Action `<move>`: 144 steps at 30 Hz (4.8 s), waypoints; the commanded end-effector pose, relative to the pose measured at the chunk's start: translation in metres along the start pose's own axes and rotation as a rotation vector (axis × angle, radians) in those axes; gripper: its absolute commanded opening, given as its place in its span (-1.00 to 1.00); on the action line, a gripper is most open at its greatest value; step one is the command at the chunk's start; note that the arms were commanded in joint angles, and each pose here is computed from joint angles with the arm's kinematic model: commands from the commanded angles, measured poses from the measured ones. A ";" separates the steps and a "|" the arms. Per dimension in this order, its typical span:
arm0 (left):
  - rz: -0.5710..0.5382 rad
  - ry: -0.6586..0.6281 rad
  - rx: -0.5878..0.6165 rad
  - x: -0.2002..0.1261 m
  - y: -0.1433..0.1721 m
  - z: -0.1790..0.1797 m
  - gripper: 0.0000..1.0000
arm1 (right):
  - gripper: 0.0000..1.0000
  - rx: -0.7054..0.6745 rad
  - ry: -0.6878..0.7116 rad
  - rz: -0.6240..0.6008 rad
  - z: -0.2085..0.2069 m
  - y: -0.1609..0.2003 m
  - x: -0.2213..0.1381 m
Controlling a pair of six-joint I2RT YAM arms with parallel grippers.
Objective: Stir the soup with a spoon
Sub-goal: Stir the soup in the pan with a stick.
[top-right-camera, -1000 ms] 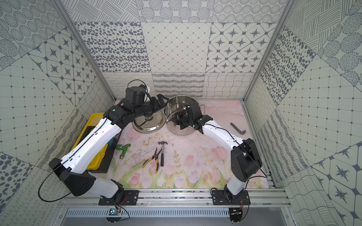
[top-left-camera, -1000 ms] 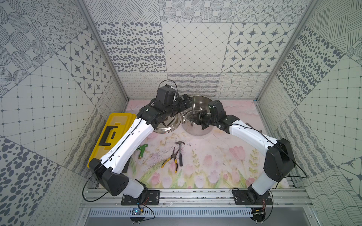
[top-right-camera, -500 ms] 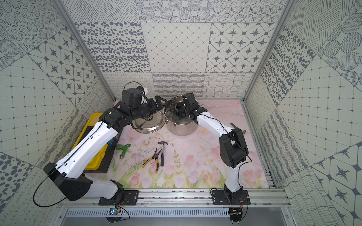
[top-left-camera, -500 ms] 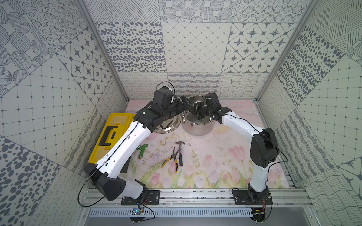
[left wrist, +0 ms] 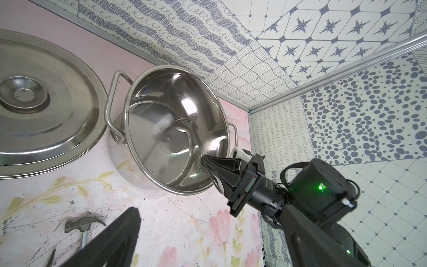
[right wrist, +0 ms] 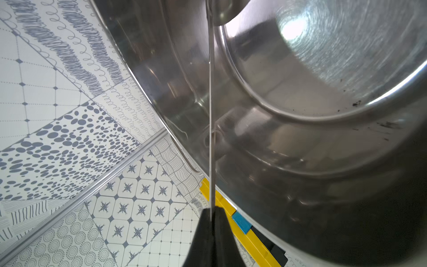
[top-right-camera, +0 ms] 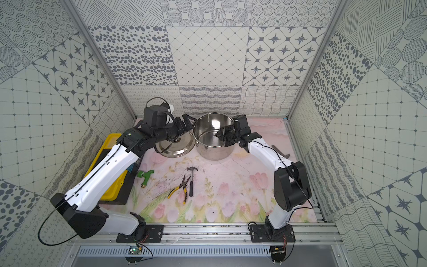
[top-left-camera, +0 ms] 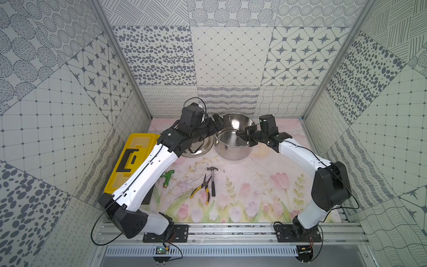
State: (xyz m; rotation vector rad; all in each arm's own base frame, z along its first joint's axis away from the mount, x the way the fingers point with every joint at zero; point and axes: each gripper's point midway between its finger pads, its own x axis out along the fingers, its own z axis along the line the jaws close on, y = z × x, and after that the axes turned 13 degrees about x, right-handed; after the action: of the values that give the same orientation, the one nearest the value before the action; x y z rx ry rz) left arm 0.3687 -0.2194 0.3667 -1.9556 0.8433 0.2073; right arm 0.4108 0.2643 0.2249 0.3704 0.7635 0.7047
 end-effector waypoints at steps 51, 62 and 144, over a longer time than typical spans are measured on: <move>-0.026 0.098 -0.015 0.031 -0.026 -0.002 0.99 | -1.00 -0.109 -0.037 0.157 0.008 0.085 0.041; -0.031 0.088 -0.026 0.023 -0.022 0.002 0.99 | -1.00 -0.067 -0.113 0.101 0.064 0.037 0.053; -0.026 0.101 -0.028 0.019 -0.019 0.000 0.99 | -1.00 -0.054 -0.144 0.098 0.065 0.034 0.026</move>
State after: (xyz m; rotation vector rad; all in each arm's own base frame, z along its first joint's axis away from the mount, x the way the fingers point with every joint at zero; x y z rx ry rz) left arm 0.3954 -0.2229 0.3601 -2.0124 0.9067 0.1680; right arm 0.4471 0.3215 0.2645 0.4217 0.6455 0.7961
